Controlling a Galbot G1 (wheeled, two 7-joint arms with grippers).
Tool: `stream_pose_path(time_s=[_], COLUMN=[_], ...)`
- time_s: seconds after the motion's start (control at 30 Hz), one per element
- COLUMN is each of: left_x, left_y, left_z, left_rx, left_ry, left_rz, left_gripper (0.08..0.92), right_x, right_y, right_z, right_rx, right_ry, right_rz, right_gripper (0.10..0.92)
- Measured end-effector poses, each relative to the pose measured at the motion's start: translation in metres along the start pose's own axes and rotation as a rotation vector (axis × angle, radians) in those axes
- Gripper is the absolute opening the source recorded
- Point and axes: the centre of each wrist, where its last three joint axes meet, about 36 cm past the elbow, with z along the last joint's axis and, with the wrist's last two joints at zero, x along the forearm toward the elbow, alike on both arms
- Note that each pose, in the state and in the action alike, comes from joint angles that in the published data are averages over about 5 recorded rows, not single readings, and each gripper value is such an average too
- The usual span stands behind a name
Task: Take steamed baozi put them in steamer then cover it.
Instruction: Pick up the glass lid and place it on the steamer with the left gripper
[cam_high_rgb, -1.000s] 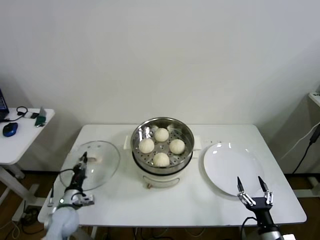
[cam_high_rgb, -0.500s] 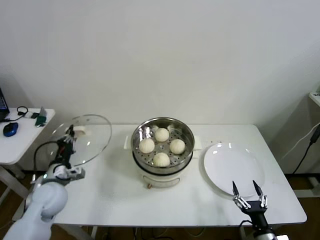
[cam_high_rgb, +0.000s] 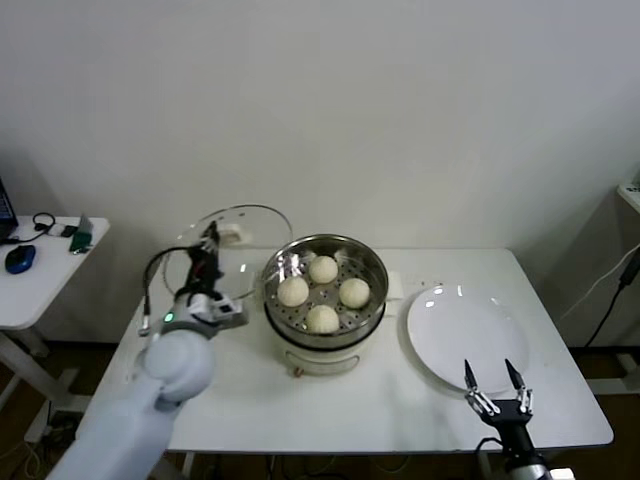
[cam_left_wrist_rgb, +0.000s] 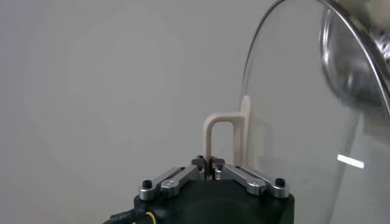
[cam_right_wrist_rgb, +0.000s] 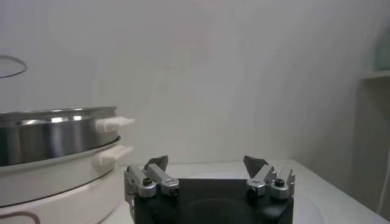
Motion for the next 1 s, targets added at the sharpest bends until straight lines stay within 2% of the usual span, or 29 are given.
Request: stream_pose_path(time_s=[0.6, 0.8, 1.0], left_x=[0.012, 0.017, 0.02], left_y=[-0.034, -0.045, -0.058], left_z=[-0.138, -0.164, -0.173], left_rx=[0.013, 0.012, -0.009], left_ry=[-0.101, -0.109, -0.096], left_rz=[0.059, 0.065, 0.071], left_gripper=[0.133, 0.133, 0.133], right_x=[0.0, 0.001, 0.001], right_y=[-0.005, -0.005, -0.004], right_z=[0.005, 0.006, 0.007], right_rx=[0.001, -0.002, -0.003], right_ry=[-0.009, -0.013, -0.012], right_rz=[0.009, 0.01, 0.011], right_gripper=[0.823, 0.823, 0.823])
